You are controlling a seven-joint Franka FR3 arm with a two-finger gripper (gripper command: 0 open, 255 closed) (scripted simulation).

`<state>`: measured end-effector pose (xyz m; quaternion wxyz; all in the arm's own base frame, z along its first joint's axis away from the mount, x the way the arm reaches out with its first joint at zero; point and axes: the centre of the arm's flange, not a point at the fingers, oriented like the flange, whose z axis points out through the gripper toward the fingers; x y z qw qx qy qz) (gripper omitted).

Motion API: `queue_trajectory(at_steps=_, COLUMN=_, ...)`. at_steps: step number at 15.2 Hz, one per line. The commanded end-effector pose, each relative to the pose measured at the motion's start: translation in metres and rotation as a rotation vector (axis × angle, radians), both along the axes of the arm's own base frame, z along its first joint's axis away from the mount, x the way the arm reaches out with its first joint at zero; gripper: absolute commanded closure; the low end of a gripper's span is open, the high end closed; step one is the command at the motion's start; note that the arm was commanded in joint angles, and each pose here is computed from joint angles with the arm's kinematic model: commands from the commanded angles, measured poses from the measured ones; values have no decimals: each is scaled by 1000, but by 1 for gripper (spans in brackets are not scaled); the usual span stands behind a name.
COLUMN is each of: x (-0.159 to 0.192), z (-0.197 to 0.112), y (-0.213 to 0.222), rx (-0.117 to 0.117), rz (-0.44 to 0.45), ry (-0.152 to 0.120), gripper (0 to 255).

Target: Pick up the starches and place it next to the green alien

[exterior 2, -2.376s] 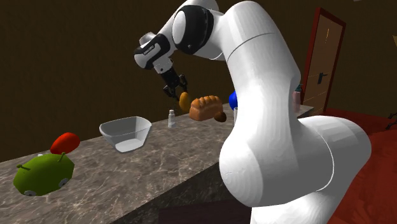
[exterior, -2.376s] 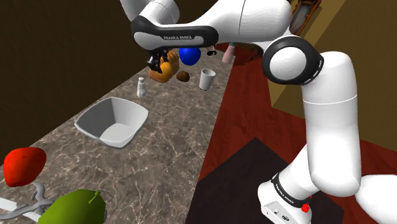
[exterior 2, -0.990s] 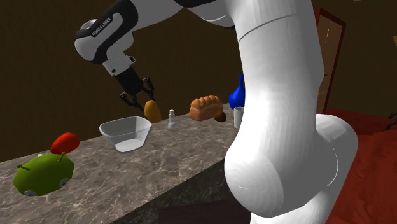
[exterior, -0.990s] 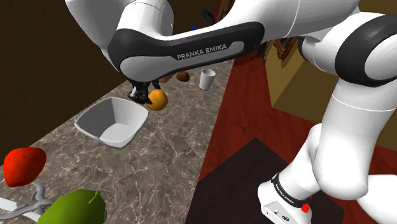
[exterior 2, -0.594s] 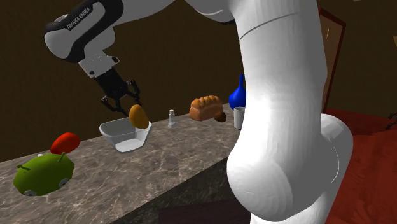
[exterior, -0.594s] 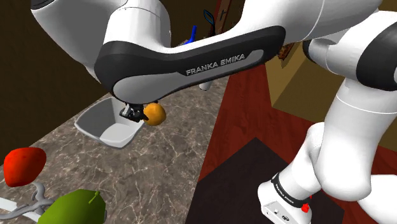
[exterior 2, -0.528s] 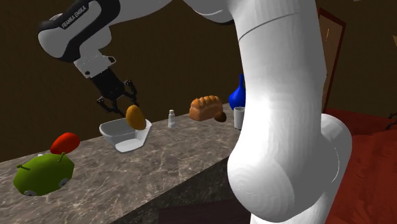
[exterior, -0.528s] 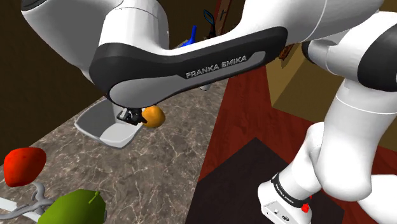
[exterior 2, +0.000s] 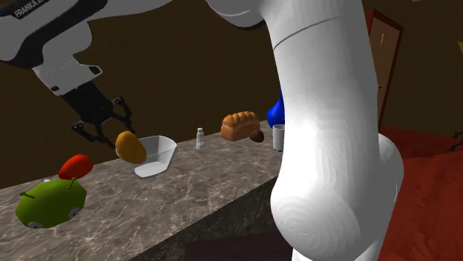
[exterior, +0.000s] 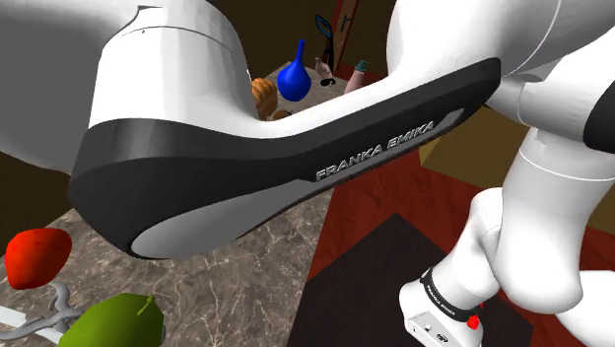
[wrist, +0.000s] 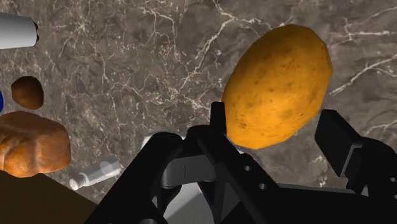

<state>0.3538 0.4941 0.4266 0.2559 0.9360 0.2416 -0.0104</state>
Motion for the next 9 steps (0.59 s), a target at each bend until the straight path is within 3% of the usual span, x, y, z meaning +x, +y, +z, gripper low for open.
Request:
queue_trajectory(at_steps=1, x=-19, z=1, y=18, rx=0, rz=-1, ry=-1, gripper=255)
queue_trajectory(at_steps=9, x=-101, z=1, y=85, rx=0, rz=-1, ry=-1, gripper=255)
